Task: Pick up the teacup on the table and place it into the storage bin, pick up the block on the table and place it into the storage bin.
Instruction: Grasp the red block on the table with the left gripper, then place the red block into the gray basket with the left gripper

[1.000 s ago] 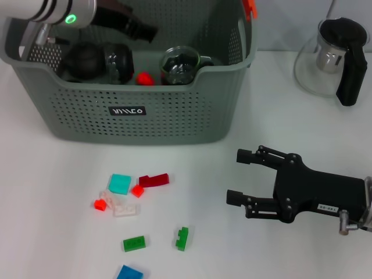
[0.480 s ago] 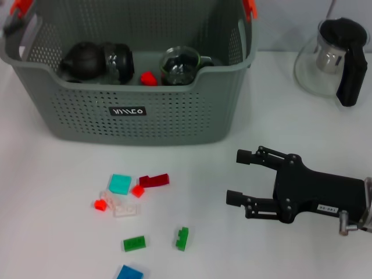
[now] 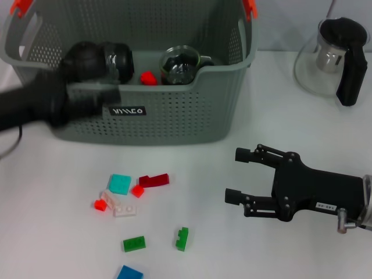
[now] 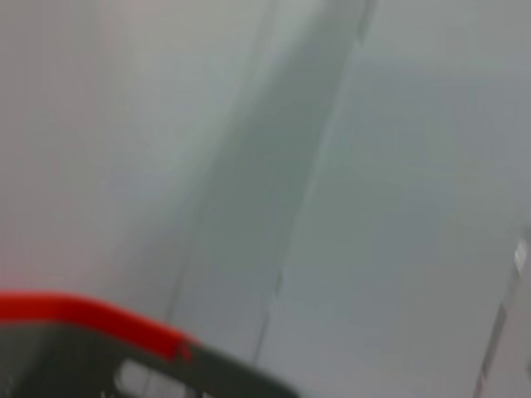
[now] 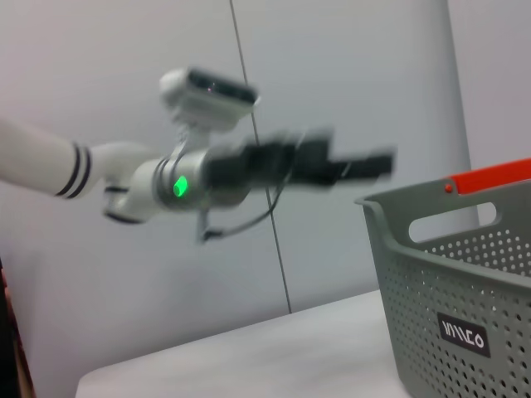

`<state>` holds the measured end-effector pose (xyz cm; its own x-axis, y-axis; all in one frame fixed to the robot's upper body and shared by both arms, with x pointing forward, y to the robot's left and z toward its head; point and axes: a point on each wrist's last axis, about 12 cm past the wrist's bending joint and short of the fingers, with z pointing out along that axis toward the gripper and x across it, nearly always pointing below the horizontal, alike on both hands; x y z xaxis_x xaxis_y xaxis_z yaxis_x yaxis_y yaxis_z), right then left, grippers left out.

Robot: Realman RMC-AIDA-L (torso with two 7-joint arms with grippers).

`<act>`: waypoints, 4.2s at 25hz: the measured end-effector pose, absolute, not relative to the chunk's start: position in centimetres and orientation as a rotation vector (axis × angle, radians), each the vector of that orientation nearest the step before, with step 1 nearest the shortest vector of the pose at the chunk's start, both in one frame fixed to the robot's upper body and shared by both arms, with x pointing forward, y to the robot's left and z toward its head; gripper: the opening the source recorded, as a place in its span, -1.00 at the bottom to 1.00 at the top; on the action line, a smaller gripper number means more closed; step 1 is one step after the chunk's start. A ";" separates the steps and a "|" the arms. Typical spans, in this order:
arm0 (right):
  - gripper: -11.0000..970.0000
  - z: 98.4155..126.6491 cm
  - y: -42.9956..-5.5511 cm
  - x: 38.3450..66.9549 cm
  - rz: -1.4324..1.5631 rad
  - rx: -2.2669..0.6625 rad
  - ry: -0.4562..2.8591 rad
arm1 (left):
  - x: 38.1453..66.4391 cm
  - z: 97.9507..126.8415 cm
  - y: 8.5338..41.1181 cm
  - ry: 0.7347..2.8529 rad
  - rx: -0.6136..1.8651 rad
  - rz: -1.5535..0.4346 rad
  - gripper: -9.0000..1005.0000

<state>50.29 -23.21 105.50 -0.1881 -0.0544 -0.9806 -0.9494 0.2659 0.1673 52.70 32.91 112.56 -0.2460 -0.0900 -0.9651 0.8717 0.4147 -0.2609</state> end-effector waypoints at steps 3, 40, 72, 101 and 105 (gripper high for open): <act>0.88 105.5 -23.2 50.3 1.099 -0.976 1.513 | 50.8 110.9 33.1 1.570 0.795 -1.014 0.68; 0.88 105.3 -23.5 50.2 1.087 -0.959 1.530 | 47.6 102.8 32.3 1.809 1.128 -0.540 0.43; 0.88 105.2 -23.5 50.1 1.089 -0.961 1.532 | 47.3 101.9 32.7 1.867 1.097 -0.467 -0.36; 0.88 105.3 -23.2 50.2 1.100 -0.976 1.522 | 53.1 115.7 34.3 1.311 0.683 -0.994 -0.68; 0.88 105.3 -23.2 50.1 1.102 -0.976 1.522 | 55.3 116.8 33.6 1.340 0.634 -0.996 -0.66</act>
